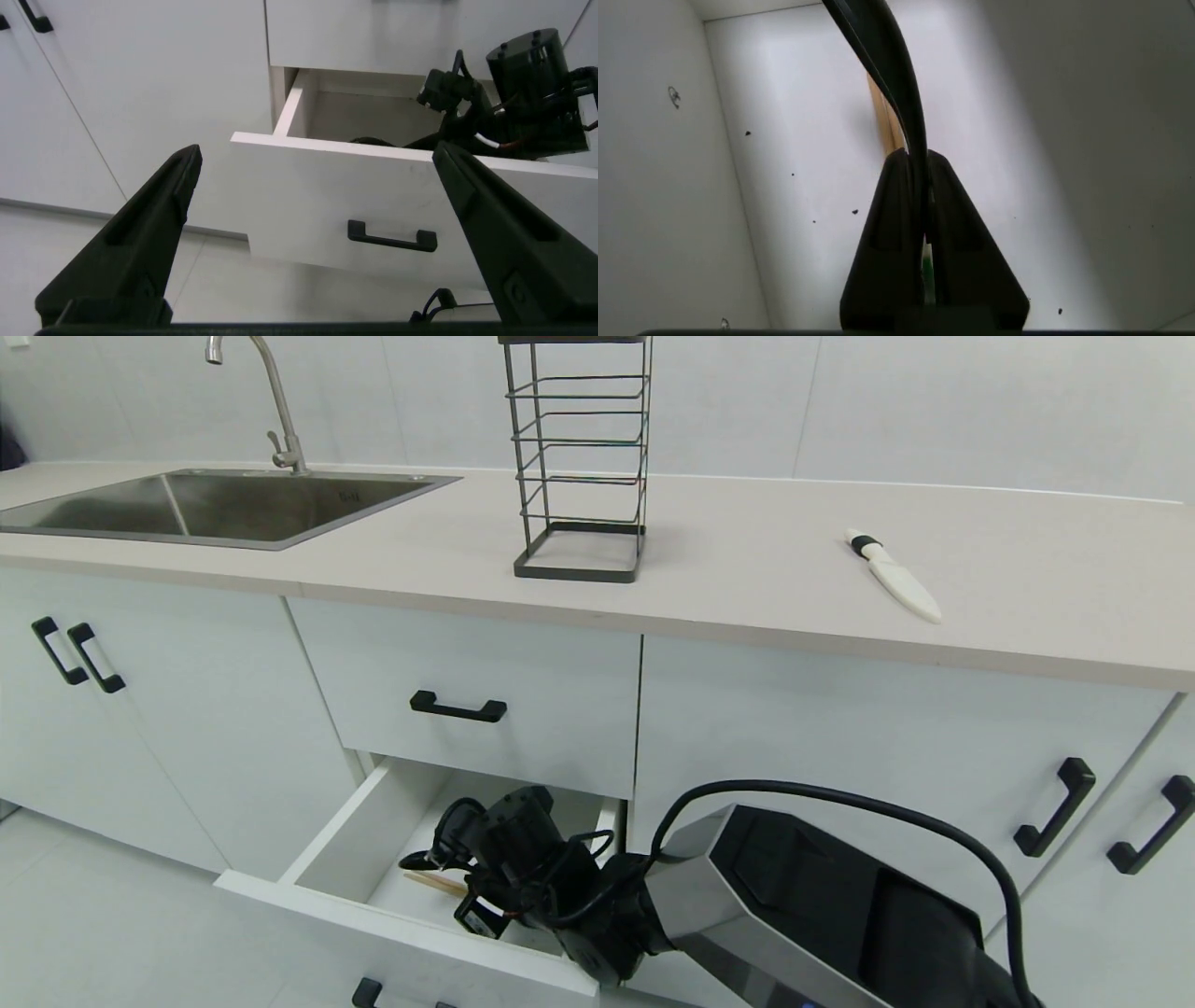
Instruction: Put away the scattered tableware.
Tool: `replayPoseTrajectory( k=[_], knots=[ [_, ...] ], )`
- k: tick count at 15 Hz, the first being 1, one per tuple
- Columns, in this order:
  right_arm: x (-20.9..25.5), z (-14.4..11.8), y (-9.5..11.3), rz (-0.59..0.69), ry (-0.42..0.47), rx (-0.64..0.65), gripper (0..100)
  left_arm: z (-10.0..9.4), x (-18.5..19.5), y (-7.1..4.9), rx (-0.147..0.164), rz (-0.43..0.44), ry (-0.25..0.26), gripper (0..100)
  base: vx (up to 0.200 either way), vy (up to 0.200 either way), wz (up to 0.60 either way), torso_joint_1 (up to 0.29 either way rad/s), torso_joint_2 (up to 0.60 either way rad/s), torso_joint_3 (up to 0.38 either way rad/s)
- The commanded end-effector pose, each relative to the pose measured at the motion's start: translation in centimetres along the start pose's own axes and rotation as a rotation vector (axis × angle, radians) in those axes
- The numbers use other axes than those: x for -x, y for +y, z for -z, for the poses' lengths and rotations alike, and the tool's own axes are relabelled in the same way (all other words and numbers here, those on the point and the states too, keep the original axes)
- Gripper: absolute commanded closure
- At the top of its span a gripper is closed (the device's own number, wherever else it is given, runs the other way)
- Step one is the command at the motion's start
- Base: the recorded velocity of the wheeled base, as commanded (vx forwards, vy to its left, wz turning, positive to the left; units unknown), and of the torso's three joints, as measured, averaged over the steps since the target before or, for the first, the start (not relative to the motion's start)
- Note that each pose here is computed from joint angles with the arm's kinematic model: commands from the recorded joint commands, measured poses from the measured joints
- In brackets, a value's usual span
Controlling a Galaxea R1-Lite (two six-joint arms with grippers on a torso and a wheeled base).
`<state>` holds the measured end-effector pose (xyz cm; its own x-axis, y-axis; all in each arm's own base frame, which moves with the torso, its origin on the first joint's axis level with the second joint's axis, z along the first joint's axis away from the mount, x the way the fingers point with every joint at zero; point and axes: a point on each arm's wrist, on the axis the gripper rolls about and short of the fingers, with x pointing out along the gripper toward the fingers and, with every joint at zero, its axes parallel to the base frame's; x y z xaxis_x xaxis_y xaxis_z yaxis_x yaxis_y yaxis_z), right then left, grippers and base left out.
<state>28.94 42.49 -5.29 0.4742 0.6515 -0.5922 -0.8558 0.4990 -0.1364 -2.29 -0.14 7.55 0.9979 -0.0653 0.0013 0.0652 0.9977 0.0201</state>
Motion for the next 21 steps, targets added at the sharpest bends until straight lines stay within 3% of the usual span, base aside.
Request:
replayPoseTrajectory(
  k=[1,4,10,13,17,21],
  knots=[
    [-0.1,0.1,0.2,-0.003,0.002,-0.002,0,0.0,0.0,0.0,0.000,0.001,0.001,0,0.000,0.000,0.00,0.000,0.00,0.000],
    [0.2,-0.3,0.1,0.000,-0.008,-0.007,0,0.0,0.0,0.0,0.000,0.001,0.001,0,0.000,0.000,0.00,0.000,0.00,0.000],
    [8.1,-8.6,-0.8,0.017,-0.147,-0.012,0,0.0,0.0,0.0,0.000,0.001,0.001,0,0.000,0.000,0.00,0.000,0.00,0.000],
    [13.4,-10.5,-0.7,0.012,-0.177,-0.008,0,0.0,0.0,0.0,0.000,0.001,0.001,0,0.000,0.000,0.00,0.000,0.00,0.000],
    [19.4,-9.2,-0.7,0.003,-0.141,-0.005,0,0.0,0.0,0.0,0.000,0.001,0.001,0,0.000,0.000,0.00,0.000,0.00,0.000],
    [27.4,-4.3,-0.2,-0.006,-0.121,0.000,0,0.0,0.0,0.0,0.000,0.001,0.001,0,0.000,0.000,0.00,0.000,0.00,0.000]
  ],
)
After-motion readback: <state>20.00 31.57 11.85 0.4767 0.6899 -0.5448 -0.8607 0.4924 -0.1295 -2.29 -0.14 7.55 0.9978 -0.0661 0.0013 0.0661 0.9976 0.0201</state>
